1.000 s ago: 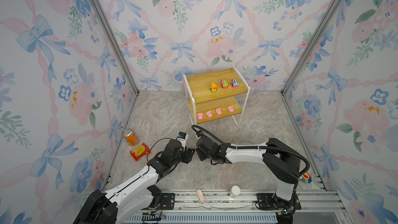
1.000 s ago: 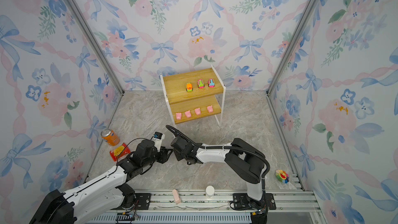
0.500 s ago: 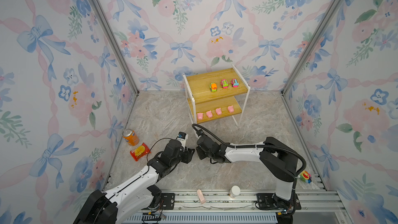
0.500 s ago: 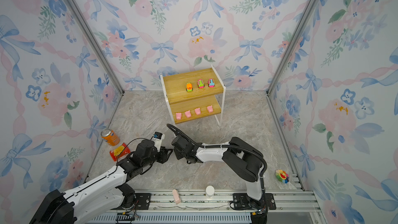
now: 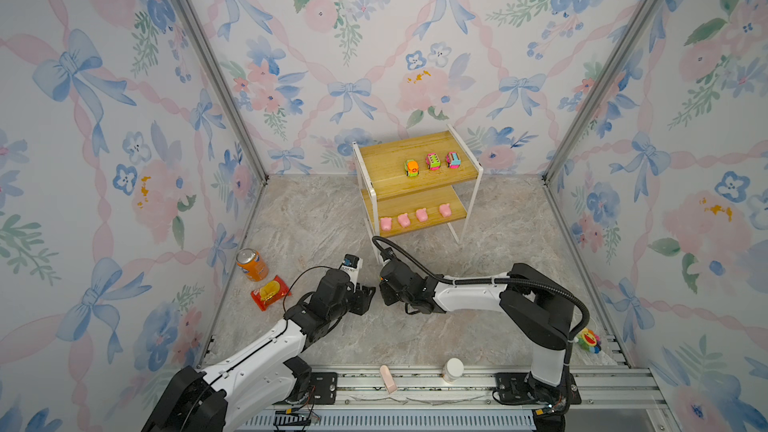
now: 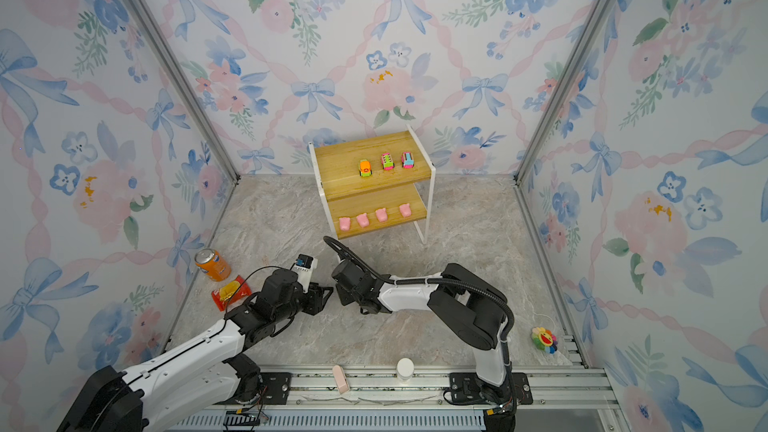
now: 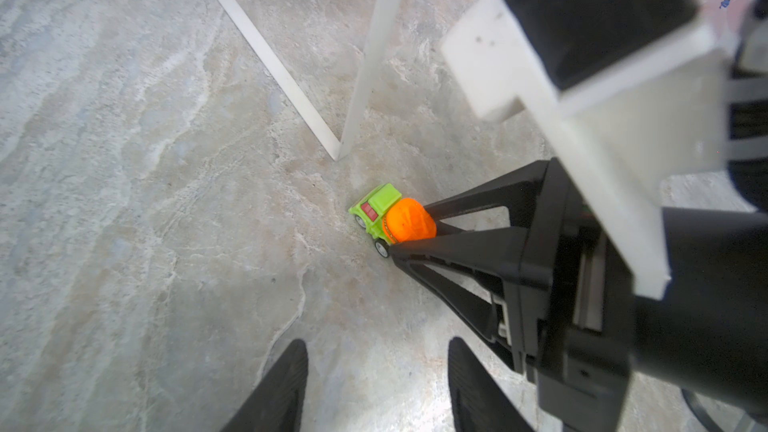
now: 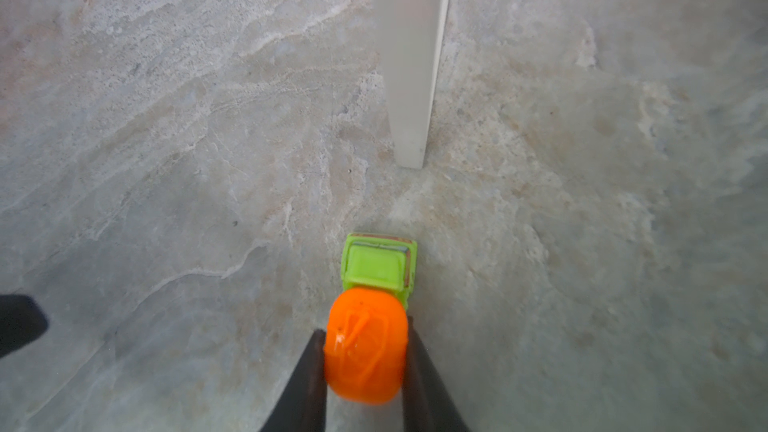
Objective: Place and organize the plastic toys onto the shelf
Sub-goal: 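Lift the orange-and-green truck with the right gripper up to the top shelf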
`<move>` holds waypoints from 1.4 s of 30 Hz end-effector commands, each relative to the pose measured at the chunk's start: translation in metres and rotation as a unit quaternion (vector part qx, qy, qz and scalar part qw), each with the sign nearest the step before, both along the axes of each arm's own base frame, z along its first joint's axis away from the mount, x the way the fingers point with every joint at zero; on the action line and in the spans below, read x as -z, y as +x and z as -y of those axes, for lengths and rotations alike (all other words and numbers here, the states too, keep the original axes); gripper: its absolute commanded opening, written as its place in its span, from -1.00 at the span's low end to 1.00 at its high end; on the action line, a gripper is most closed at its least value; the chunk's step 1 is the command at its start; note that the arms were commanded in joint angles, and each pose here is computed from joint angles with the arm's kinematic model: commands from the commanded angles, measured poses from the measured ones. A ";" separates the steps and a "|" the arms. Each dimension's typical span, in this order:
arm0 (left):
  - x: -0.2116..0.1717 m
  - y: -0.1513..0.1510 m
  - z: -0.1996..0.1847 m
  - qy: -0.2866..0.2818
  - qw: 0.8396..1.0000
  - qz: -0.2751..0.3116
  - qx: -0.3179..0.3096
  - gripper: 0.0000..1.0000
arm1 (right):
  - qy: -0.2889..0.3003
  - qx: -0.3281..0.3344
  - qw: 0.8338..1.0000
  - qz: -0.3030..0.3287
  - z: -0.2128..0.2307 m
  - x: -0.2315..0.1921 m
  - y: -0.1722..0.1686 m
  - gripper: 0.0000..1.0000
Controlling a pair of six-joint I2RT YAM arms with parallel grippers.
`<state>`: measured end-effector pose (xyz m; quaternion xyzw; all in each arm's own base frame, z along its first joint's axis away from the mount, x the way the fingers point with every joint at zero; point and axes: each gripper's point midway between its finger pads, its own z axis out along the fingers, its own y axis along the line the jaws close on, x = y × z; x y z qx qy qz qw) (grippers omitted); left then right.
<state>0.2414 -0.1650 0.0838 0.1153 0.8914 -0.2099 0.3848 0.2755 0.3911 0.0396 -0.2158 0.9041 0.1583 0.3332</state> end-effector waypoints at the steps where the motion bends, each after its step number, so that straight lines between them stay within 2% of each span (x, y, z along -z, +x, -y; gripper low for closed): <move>1: 0.008 -0.004 -0.005 0.005 1.000 -0.011 -0.005 0.11 | -0.024 0.005 1.000 -0.018 0.014 0.016 -0.003 -0.51; 10: 0.006 -0.004 -0.006 0.003 1.000 -0.008 -0.005 0.10 | -0.029 -0.023 0.999 -0.034 0.016 -0.004 -0.019 -0.57; 20: 0.005 -0.004 -0.006 0.001 1.000 -0.006 -0.007 0.11 | -0.048 -0.076 0.996 -0.029 0.022 -0.081 -0.048 -0.58; 28: 0.004 -0.003 -0.004 -0.001 1.000 -0.004 -0.001 0.10 | -0.002 -0.101 0.995 0.021 0.032 -0.198 -0.057 -0.58; 32: 0.003 -0.004 -0.003 -0.004 1.000 -0.004 0.002 0.11 | 0.019 -0.096 0.993 0.071 0.043 -0.259 -0.053 -0.57; 38: 0.002 -0.004 -0.001 -0.010 1.000 -0.001 0.007 0.11 | 0.043 -0.051 0.984 0.162 0.062 -0.343 -0.021 -0.56; 42: 0.001 -0.005 0.001 -0.014 1.000 -0.001 0.011 0.10 | 0.064 -0.024 0.976 0.205 0.069 -0.384 0.005 -0.55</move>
